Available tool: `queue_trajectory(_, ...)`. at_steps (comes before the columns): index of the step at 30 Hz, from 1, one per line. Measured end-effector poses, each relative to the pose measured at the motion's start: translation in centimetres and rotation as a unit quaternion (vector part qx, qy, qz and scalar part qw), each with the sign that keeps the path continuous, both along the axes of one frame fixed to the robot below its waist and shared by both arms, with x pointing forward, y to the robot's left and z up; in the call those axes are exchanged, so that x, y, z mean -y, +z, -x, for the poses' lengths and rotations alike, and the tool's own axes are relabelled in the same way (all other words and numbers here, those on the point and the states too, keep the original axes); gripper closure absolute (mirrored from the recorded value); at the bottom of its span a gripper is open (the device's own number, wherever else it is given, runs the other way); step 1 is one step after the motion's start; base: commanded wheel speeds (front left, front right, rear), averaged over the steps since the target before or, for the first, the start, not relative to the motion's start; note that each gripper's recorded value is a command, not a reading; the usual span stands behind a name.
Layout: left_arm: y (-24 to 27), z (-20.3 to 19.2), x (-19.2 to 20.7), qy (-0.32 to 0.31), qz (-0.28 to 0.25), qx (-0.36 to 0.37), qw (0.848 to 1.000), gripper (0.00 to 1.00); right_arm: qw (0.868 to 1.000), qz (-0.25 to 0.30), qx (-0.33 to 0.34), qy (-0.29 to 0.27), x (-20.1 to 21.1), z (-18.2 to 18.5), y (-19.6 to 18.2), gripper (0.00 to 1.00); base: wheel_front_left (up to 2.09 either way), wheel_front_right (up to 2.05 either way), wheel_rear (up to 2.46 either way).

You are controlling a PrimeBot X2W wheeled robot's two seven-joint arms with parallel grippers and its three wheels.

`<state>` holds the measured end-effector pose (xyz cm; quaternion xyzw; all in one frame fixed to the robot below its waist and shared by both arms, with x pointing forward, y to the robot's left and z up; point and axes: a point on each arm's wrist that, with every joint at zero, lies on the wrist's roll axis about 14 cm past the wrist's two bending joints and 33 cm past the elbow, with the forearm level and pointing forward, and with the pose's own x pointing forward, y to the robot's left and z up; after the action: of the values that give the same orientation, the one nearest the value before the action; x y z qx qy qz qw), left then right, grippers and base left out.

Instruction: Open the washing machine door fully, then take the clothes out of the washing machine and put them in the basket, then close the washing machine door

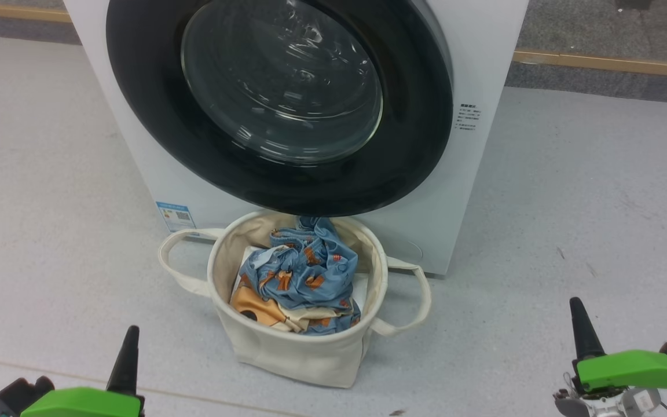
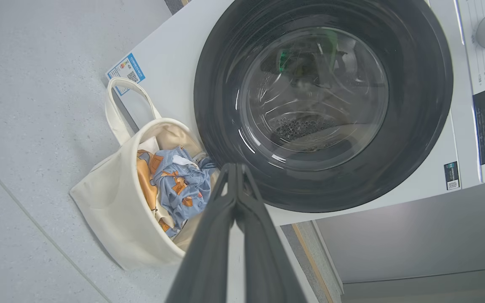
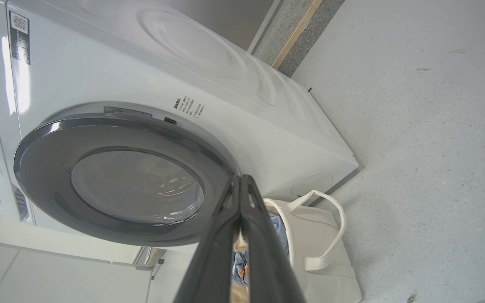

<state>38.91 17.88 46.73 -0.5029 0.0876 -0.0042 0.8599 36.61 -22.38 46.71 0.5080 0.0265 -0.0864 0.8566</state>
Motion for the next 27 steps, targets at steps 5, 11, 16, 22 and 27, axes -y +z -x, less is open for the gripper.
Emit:
queue_trajectory(5,0.2,0.0,0.1,0.004,0.027,0.000,1.000,1.00,1.000,-0.026,0.006,-0.001,-0.1,-0.2,0.2,1.00,0.00,0.00,0.00)
queue_trajectory(11,0.4,0.1,-0.1,0.014,0.058,0.000,0.998,1.00,0.998,-0.058,0.012,0.001,-0.4,-0.4,0.4,1.00,0.00,0.00,0.00)
queue_trajectory(16,0.5,0.2,-0.1,0.021,0.086,0.001,0.996,1.00,0.996,-0.084,0.012,0.004,-0.6,-0.4,0.3,1.00,0.00,0.00,0.00)
queue_trajectory(22,0.8,0.2,-0.3,0.029,0.117,0.004,0.993,1.00,0.993,-0.116,0.018,0.006,-0.9,-0.6,0.5,1.00,0.00,0.00,0.00)
queue_trajectory(27,1.0,0.3,-0.3,0.035,0.148,0.006,0.988,1.00,0.989,-0.147,0.026,0.009,-1.1,-0.9,0.9,1.00,0.00,0.00,0.00)
